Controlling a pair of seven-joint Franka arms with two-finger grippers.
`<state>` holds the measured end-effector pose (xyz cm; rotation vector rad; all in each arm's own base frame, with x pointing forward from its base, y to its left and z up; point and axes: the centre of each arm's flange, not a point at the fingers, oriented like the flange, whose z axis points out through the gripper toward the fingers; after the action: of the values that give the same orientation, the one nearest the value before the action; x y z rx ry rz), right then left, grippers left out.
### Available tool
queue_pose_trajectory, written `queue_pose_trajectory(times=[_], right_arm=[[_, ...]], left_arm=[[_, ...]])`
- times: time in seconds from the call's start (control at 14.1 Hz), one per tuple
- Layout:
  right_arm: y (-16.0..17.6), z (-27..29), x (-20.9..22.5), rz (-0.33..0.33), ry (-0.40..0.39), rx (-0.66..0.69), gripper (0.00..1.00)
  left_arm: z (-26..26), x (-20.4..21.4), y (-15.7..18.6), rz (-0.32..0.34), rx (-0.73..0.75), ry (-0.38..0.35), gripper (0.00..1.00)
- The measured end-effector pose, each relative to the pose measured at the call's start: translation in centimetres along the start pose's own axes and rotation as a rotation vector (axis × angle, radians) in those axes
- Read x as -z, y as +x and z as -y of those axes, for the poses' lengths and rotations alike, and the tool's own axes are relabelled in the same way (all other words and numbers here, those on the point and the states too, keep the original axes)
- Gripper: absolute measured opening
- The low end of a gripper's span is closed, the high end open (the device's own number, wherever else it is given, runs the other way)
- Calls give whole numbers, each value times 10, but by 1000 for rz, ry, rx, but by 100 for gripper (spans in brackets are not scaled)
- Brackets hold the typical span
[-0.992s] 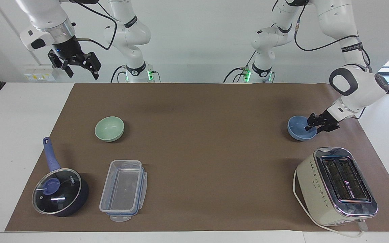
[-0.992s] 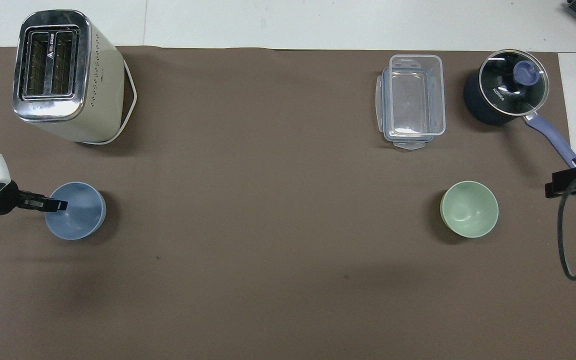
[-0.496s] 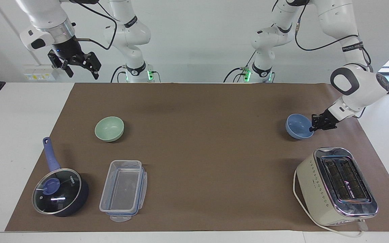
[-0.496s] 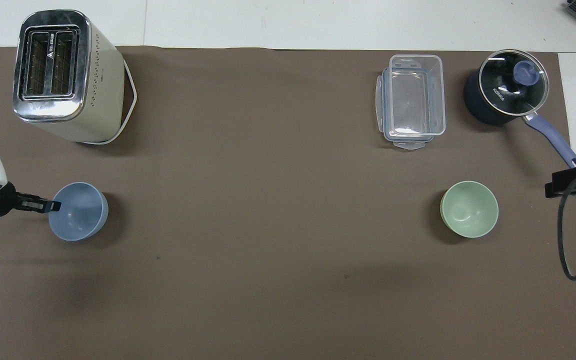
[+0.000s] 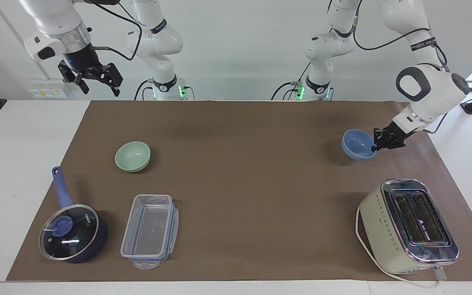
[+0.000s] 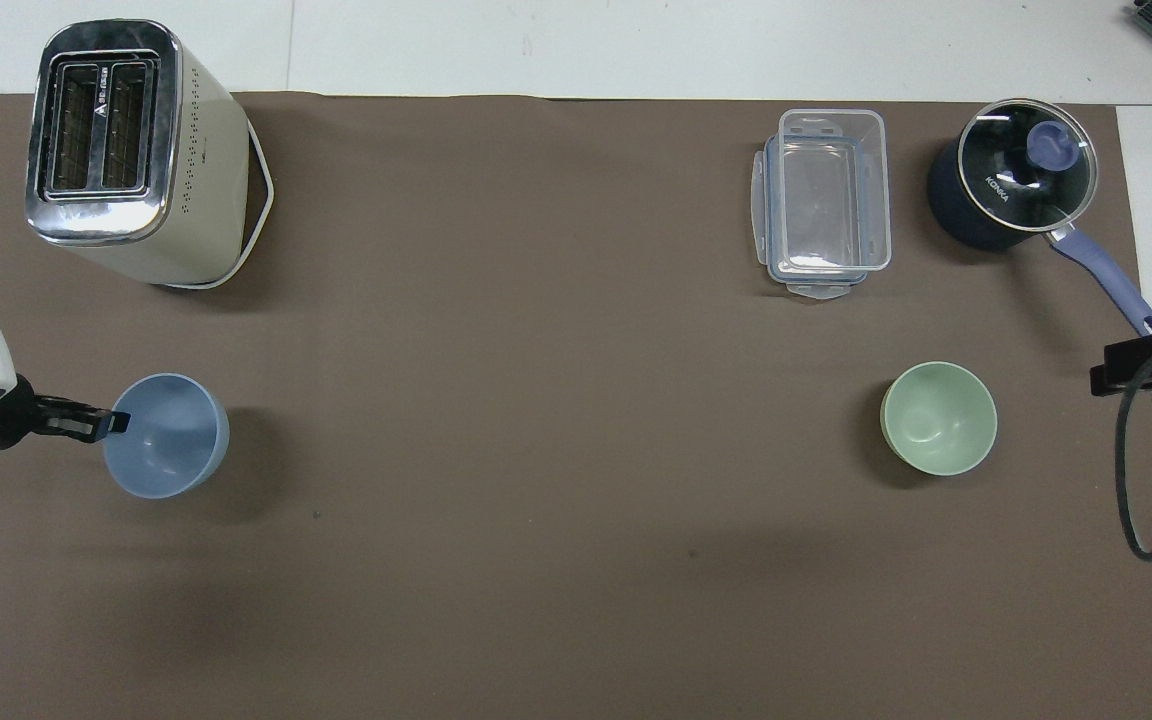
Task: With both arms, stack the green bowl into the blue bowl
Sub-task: 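Drag the blue bowl with the left gripper toward the table center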
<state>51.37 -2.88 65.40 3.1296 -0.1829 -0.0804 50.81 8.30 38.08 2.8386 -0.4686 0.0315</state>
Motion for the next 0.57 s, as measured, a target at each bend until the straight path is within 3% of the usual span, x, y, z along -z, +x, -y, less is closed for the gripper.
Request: queue_pose_trajectory(times=[0.35, 0.57], right_arm=[[0, 0, 0, 0, 0, 0, 100], [0, 0, 0, 0, 0, 0, 100]], left_arm=[[-88, -25, 26, 46, 53, -5, 4], [-145, -39, 44, 41, 114, 12, 4]])
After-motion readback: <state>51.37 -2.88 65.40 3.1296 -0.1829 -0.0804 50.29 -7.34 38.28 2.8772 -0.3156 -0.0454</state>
